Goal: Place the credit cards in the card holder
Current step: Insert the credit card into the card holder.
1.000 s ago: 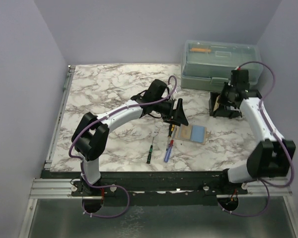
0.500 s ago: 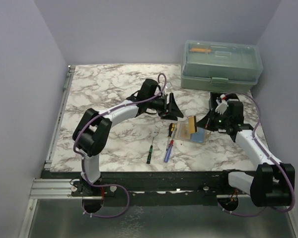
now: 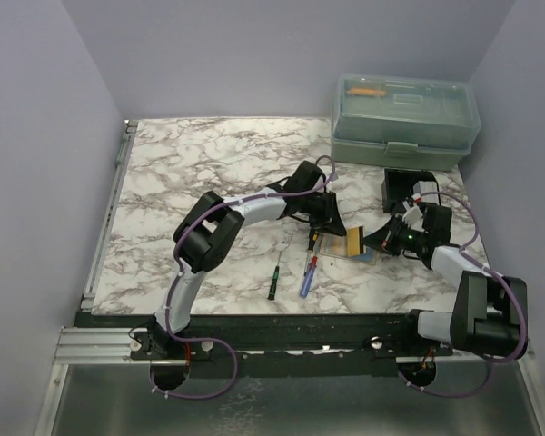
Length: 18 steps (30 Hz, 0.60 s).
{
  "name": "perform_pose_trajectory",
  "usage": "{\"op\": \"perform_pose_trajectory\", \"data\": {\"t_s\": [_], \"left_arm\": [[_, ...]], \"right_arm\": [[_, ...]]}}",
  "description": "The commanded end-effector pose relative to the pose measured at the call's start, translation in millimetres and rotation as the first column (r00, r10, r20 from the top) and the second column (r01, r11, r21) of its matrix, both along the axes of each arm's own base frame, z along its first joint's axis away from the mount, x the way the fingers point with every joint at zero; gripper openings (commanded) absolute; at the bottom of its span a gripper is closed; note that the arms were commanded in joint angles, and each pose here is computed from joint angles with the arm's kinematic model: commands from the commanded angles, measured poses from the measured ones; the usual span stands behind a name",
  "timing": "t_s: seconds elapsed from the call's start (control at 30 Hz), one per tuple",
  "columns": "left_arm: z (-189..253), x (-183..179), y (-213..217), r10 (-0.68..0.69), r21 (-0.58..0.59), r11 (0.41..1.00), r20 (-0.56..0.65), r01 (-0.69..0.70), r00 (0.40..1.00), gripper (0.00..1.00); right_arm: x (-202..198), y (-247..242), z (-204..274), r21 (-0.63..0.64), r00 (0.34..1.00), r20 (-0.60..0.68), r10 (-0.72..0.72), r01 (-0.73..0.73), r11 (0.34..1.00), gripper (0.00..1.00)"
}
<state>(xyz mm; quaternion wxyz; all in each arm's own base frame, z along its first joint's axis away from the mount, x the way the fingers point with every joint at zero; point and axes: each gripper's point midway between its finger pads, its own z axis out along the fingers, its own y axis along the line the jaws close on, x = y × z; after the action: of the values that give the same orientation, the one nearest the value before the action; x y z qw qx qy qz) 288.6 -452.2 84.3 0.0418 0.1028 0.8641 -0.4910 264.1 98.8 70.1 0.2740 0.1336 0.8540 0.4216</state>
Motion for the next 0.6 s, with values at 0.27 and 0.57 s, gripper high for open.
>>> {"op": "perform_pose_trajectory", "data": {"t_s": [0.27, 0.57], "left_arm": [[-47, 13, 8, 0.025, 0.162, 0.986, 0.035, -0.030, 0.999, 0.17], [-67, 17, 19, 0.030, 0.211, 0.977, 0.016, -0.033, 0.999, 0.16]], "right_arm": [[5, -2, -11, 0.009, 0.999, -0.047, -0.014, 0.014, 1.000, 0.00], [3, -7, -14, -0.014, 0.994, -0.093, -0.048, 0.046, 0.999, 0.00]]}}
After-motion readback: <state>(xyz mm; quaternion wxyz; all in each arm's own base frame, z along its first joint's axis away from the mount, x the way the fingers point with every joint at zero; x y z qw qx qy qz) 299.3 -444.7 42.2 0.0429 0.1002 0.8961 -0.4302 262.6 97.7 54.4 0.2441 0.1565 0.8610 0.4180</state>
